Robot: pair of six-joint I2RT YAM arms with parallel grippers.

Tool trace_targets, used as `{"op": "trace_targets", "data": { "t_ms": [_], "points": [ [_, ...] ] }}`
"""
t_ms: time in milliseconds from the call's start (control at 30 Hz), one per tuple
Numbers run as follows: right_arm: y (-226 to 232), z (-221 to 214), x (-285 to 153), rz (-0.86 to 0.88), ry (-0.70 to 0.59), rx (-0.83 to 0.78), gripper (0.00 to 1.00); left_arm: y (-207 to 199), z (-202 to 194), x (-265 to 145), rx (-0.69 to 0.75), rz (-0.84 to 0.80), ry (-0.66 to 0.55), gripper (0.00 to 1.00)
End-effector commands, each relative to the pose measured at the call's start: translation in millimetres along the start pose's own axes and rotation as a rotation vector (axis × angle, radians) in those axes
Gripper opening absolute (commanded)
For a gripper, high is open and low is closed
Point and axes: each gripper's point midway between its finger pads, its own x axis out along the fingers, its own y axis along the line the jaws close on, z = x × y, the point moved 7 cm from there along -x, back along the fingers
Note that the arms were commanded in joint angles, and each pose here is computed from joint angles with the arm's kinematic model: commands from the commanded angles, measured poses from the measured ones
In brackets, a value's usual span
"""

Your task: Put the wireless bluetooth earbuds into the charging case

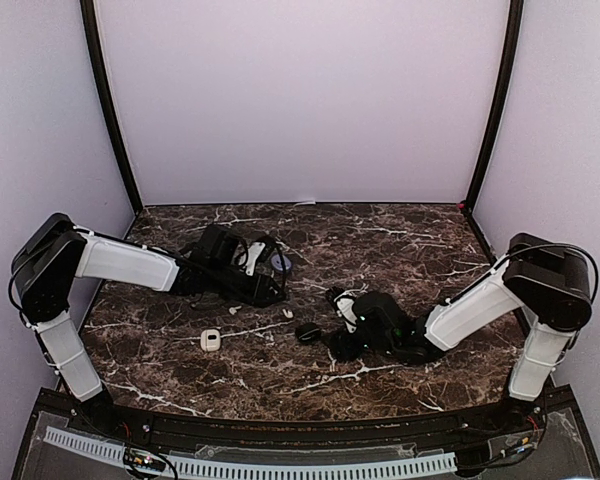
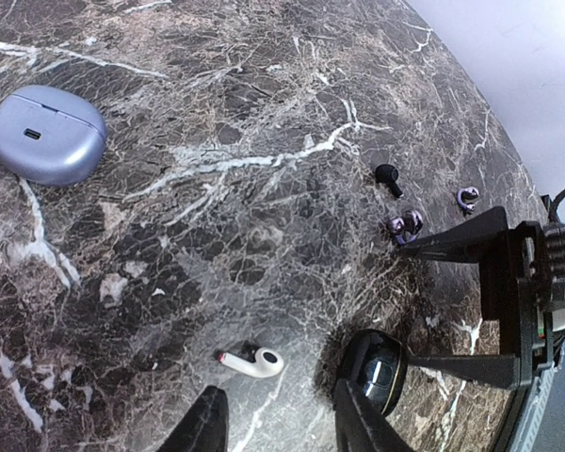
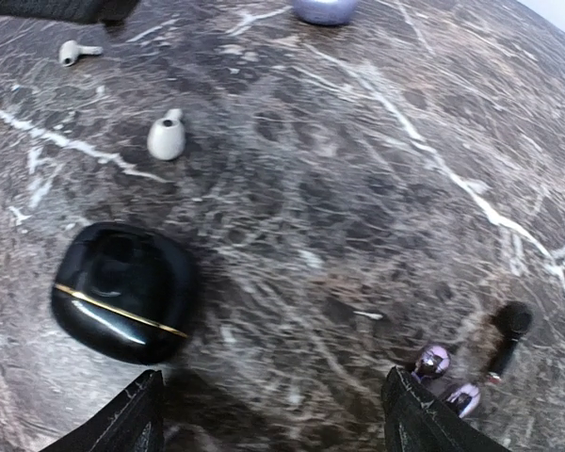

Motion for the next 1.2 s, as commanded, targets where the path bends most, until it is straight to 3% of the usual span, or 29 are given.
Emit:
{"op": "trace_targets", "data": {
  "t_ms": [0, 367, 800, 1167],
  "points": [
    [-17.1, -1.7, -6.8, -0.054, -0.004, 0.044, 0.79, -5.7, 4.4, -11.2, 0.032, -0.023, -0.025, 0.45],
    [-14.4, 5.9, -16.9, 0.015, -0.029, 0.077, 0.75, -21.7, -7.7, 0.2, 0.070, -0.112, 0.043, 0.45],
    [-10.3, -5.5, -34.9, 0.114, -0.034, 0.154, 0.56, -43.8, -41.4, 21.9, 0.072, -0.131, 0.141, 0.45],
    [-5.8, -0.8, -38.9, 0.166, -0.056, 0.191, 0.54, -32.8, -42.4, 19.6, 0.020, -0.067, 0.131, 0.42]
  ]
}}
